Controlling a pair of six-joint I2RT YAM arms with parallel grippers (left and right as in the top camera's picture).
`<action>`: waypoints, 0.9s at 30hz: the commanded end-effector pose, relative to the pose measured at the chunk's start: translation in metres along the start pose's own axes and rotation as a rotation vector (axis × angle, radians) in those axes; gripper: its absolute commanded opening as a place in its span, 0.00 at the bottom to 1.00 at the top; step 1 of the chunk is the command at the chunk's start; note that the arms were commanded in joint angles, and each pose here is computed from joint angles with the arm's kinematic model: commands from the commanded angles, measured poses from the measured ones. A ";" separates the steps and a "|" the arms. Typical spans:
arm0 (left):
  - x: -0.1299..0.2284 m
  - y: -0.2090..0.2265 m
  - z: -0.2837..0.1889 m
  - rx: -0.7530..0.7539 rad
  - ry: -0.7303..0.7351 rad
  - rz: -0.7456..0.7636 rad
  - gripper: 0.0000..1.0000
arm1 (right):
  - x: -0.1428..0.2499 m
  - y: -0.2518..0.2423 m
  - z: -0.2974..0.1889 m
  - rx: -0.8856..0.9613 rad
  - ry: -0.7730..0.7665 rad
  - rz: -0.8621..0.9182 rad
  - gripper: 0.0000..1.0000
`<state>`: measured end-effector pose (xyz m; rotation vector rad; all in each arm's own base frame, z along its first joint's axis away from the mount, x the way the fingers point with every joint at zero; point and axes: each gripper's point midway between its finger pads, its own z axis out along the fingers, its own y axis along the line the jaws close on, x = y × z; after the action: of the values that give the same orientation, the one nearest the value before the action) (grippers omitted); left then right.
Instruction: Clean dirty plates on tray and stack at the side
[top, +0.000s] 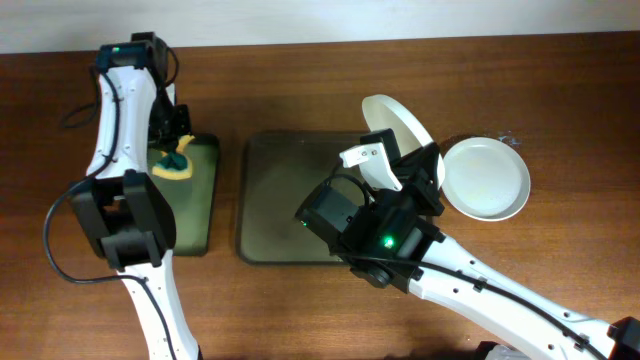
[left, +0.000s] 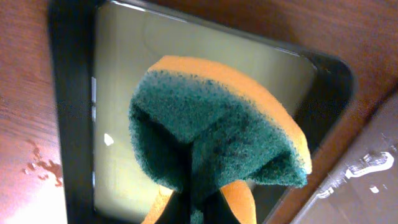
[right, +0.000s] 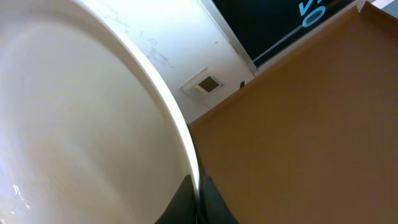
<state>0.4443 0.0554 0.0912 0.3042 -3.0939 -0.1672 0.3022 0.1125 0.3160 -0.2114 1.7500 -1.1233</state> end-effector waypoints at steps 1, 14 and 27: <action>0.011 0.013 0.022 -0.031 0.058 0.012 0.00 | -0.005 -0.010 -0.002 0.005 -0.009 0.049 0.04; 0.007 -0.001 -0.042 0.027 -0.047 0.009 1.00 | -0.002 0.001 -0.002 -0.057 0.012 0.057 0.04; 0.007 -0.086 -0.120 0.124 -0.285 0.175 1.00 | 0.076 0.121 0.022 -0.895 0.678 0.398 0.04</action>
<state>0.4581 -0.0340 0.1928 0.0191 -3.3711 -0.0464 0.3270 0.0917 0.2031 -0.0055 2.4258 -0.5051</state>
